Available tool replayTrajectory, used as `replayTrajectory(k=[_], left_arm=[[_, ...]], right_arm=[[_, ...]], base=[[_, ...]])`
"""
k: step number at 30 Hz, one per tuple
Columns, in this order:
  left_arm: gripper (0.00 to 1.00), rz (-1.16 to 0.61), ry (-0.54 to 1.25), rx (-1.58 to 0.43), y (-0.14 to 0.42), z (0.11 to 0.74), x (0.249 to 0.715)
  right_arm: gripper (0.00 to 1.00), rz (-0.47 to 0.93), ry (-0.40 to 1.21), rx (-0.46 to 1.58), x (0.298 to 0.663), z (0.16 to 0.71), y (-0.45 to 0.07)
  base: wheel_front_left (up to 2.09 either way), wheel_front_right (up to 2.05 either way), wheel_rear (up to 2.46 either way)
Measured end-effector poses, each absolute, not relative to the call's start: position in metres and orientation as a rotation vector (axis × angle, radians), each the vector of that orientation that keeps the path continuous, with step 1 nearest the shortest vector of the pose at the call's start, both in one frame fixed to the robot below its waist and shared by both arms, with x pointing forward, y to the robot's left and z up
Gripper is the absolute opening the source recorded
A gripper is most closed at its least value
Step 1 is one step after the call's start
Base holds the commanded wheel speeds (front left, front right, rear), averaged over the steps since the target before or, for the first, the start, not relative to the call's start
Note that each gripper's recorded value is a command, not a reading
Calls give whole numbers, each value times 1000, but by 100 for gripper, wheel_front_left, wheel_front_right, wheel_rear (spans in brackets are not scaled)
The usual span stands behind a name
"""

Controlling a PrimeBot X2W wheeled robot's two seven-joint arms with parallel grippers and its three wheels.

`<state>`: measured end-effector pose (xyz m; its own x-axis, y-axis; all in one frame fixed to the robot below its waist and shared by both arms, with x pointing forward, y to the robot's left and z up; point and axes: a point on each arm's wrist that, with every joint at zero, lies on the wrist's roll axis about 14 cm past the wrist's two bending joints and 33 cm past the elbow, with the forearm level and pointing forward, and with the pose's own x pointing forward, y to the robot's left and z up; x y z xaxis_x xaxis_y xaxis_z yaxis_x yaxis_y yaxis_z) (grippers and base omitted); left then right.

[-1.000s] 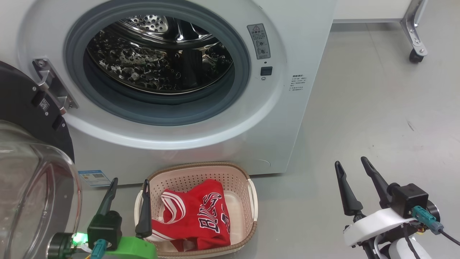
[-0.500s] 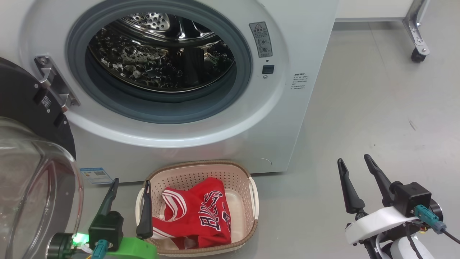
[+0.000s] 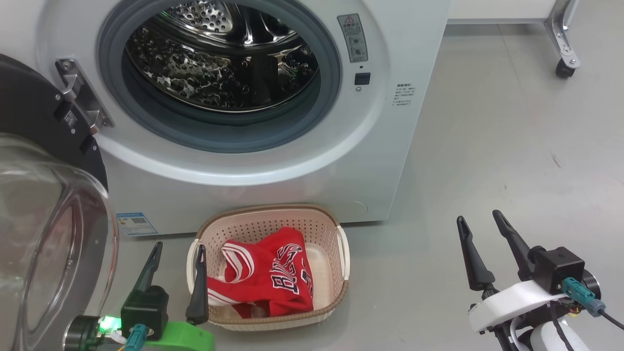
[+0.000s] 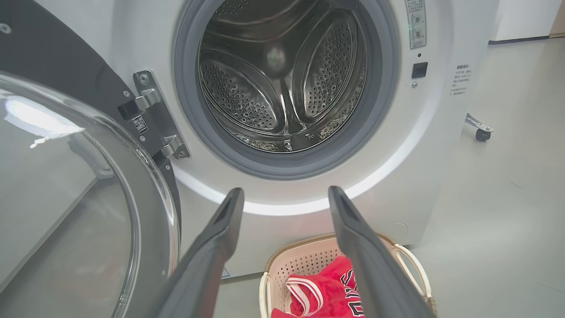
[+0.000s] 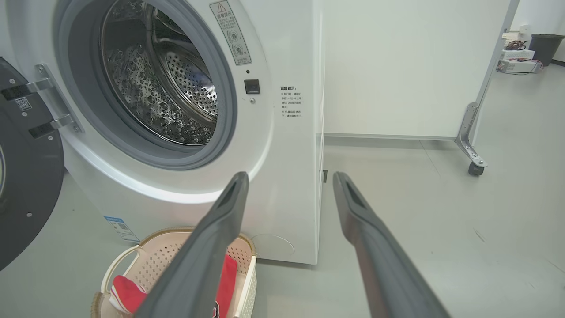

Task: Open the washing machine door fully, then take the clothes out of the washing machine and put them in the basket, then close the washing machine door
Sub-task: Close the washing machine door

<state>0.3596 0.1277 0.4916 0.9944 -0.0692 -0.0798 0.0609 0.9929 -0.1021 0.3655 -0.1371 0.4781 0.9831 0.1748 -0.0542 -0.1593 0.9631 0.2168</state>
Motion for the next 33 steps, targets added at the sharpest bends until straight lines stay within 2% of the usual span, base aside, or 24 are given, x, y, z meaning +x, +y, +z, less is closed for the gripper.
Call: replayTrajectory(k=[17, 33], left_arm=[[100, -85, 58, -108, 121, 501, 361], [100, -81, 53, -109, 123, 502, 362]], right_arm=[[100, 169, 83, 213, 365, 475, -138], [100, 164, 88, 209, 366, 475, -139]], base=[[-108, 108, 0], [-46, 46, 0]])
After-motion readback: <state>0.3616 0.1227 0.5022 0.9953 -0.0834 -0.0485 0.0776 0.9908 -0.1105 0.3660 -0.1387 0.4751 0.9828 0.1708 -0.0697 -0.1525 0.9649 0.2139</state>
